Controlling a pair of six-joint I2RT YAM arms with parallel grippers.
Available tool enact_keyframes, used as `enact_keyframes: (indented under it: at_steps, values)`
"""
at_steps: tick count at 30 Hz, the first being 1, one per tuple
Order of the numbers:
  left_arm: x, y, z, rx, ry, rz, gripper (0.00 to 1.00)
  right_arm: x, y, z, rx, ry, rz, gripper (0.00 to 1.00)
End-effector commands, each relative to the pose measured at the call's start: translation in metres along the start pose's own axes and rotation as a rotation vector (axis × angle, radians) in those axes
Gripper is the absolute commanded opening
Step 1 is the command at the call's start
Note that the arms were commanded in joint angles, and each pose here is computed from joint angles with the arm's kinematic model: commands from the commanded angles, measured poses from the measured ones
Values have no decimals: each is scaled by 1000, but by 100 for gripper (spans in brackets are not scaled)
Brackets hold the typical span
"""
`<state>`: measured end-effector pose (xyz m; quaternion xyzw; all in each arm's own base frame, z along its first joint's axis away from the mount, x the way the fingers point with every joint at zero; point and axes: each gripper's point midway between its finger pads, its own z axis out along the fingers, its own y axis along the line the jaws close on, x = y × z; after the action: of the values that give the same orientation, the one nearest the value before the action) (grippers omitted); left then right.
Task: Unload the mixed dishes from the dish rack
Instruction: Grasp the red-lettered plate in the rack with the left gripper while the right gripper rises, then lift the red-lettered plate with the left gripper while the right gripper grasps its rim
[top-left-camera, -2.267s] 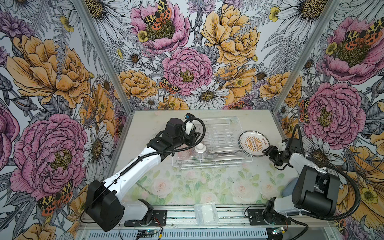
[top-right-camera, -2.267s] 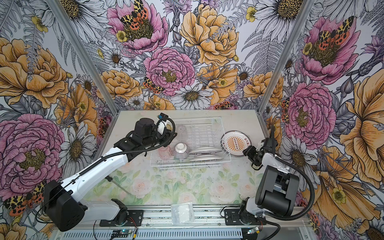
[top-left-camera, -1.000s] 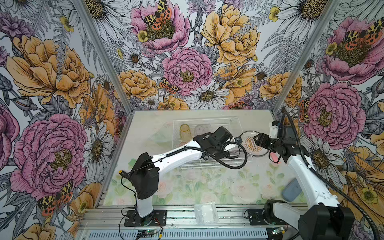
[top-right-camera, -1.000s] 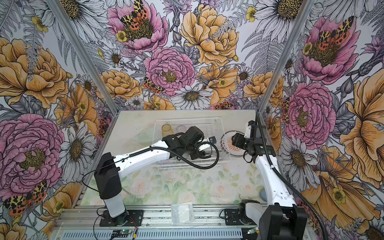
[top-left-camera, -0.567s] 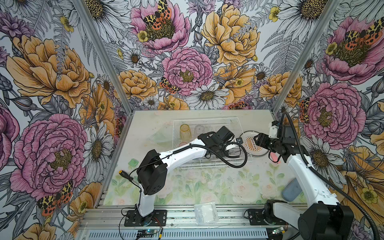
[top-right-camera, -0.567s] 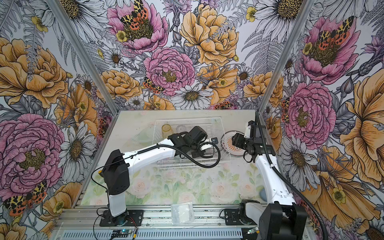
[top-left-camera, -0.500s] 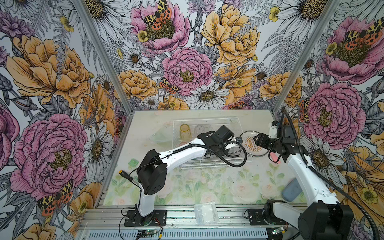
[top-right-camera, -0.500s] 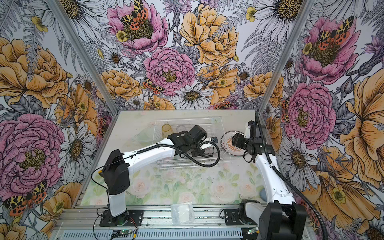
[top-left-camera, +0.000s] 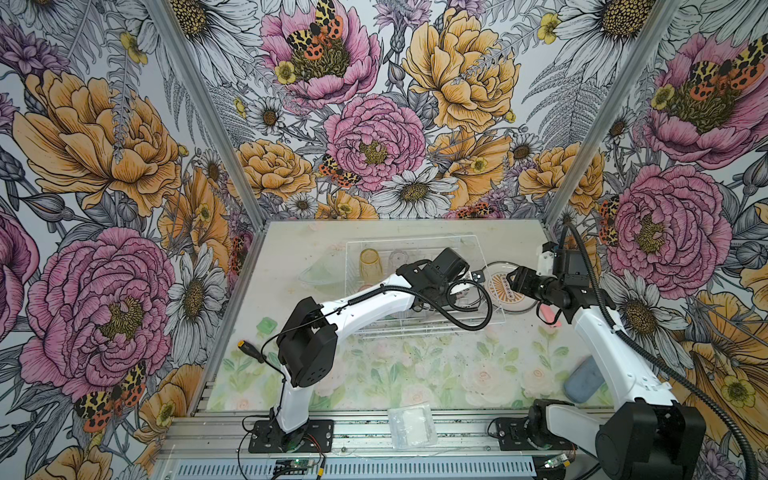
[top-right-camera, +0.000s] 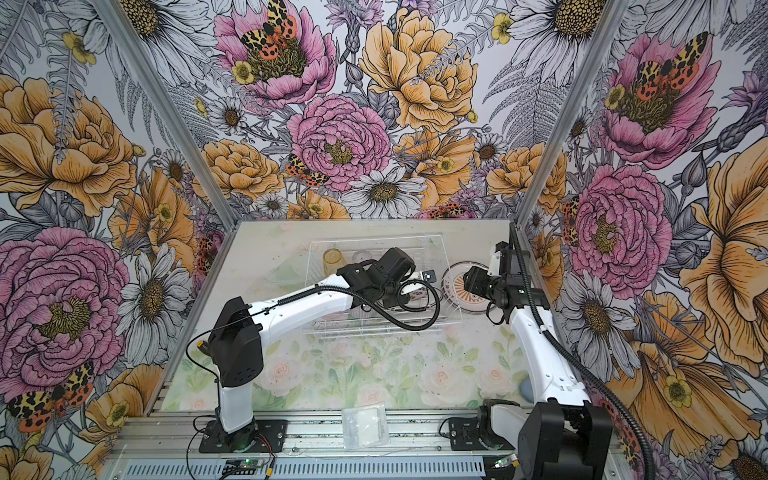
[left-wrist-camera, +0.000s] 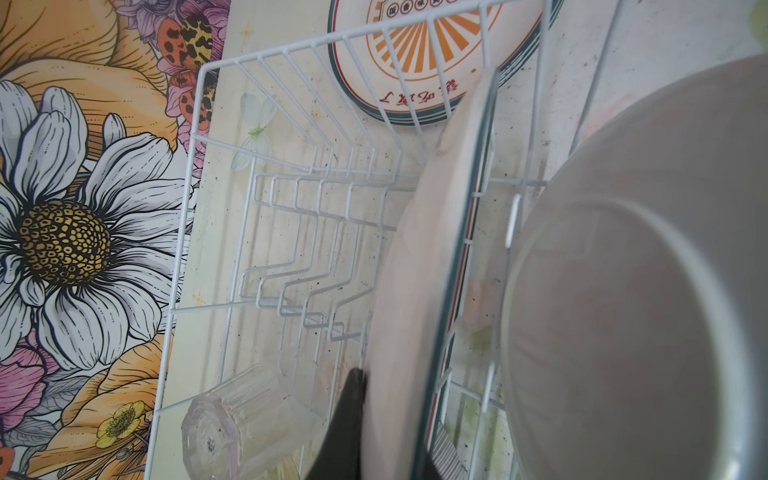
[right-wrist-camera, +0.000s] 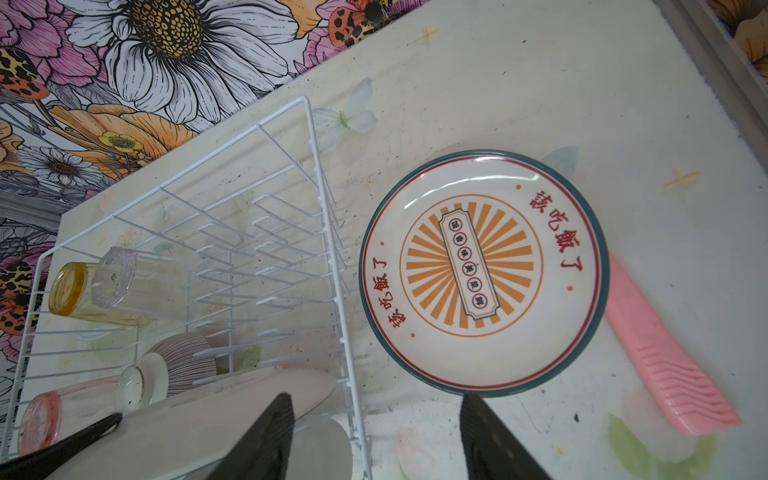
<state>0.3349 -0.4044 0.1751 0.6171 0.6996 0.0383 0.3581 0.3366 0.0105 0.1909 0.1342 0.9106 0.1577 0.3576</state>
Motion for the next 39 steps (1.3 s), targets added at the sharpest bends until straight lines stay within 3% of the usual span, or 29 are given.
enact_keyframes:
  at_steps: [1,11,25,32,39]
  values:
    - [0,0,1,-8,15,-35,3,-11,5,-3,-3,-31,-33,66]
    - [-8,21,-19,-104,-40,-68,0,-12,8,-6,-13,-39,-32,66]
    - [-29,76,-95,-176,-255,-270,0,-9,14,-10,-45,-48,-34,66]
    - [-33,103,-135,-77,-419,-468,0,-11,37,-16,-149,-55,-69,65]
    - [-27,125,-167,117,-626,-718,0,-19,79,-32,-339,-107,-130,65]
